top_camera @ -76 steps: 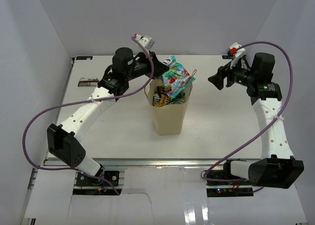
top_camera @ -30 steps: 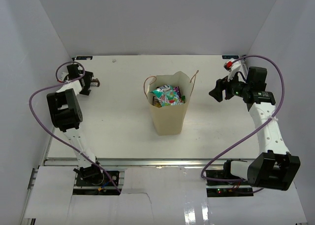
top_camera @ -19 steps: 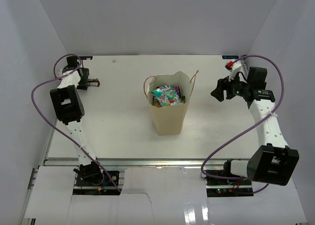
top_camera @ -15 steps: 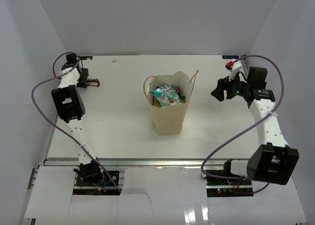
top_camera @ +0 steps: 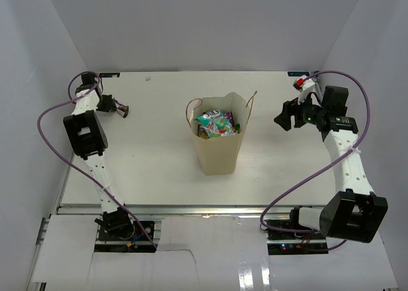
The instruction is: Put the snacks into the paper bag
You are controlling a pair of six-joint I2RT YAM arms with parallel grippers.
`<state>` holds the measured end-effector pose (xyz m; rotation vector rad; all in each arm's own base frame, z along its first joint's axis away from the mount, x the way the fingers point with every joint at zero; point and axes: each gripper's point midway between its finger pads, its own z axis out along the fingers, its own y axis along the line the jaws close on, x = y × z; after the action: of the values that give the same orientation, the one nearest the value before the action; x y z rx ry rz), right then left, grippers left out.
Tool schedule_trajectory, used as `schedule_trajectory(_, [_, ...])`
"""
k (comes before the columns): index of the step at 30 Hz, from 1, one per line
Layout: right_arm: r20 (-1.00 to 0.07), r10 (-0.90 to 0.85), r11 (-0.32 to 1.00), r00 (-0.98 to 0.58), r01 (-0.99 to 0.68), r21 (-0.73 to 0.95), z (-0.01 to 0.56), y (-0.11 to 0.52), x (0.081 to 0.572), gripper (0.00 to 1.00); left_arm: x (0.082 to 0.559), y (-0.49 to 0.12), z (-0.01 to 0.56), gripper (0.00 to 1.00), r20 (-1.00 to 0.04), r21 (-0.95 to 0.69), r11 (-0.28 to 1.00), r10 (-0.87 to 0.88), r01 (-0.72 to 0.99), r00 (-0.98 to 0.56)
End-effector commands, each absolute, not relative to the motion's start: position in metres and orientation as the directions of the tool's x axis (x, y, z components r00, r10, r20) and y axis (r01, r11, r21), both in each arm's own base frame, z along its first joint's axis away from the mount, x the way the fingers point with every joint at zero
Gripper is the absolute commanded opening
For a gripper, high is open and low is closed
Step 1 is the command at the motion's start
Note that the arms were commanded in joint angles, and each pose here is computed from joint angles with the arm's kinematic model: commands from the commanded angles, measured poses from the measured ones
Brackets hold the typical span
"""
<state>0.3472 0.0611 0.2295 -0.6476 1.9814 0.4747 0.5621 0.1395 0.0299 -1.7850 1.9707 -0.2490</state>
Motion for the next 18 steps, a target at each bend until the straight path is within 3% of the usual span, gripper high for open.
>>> schedule_trajectory(1, [-0.915, -0.245, 0.770, -0.320, -0.638, 0.017, 0.251, 0.064, 0.343, 0.74, 0.564, 0.112, 0.110, 0.05, -0.268, -0.583, 0.355, -0.933, -0.731, -0.239])
schedule_trajectory(3, [-0.915, -0.242, 0.765, -0.322, -0.643, 0.024, 0.249, 0.066, 0.341, 0.74, 0.550, 0.091, 0.120, 0.04, -0.276, -0.651, 0.420, -0.907, -0.632, -0.317])
schedule_trajectory(5, [-0.919, -0.241, 0.760, -0.314, -0.650, 0.023, 0.250, 0.067, 0.339, 0.74, 0.549, 0.056, 0.212, 0.04, -0.377, -0.830, 0.489, -0.847, -0.270, -0.374])
schedule_trajectory(6, [-0.918, -0.242, 0.759, -0.314, -0.651, 0.023, 0.249, 0.067, 0.338, 0.74, 0.524, 0.038, 0.190, 0.03, -0.324, -0.858, 0.450, -0.847, -0.246, -0.420])
schedule_trajectory(7, [-0.919, -0.244, 0.757, -0.311, -0.653, 0.020, 0.249, 0.067, 0.337, 0.74, 0.524, 0.030, 0.229, 0.03, -0.411, -0.886, 0.462, -0.826, -0.046, -0.385])
schedule_trajectory(8, [-0.921, -0.243, 0.750, -0.304, -0.661, 0.020, 0.250, 0.069, 0.335, 0.74, 0.509, 0.015, 0.242, 0.02, -0.378, -0.913, 0.408, -0.830, 0.014, -0.410])
schedule_trajectory(14, [-0.924, -0.248, 0.728, -0.292, -0.685, 0.021, 0.243, 0.073, 0.327, 0.74, 0.436, -0.055, 0.314, 0.00, -0.512, -0.858, 0.367, -0.678, 0.360, -0.528])
schedule_trajectory(18, [-0.927, -0.245, 0.727, -0.284, -0.687, 0.018, 0.243, 0.075, 0.325, 0.74, 0.397, -0.086, 0.369, 0.00, -0.633, -0.763, 0.362, -0.583, 0.535, -0.509])
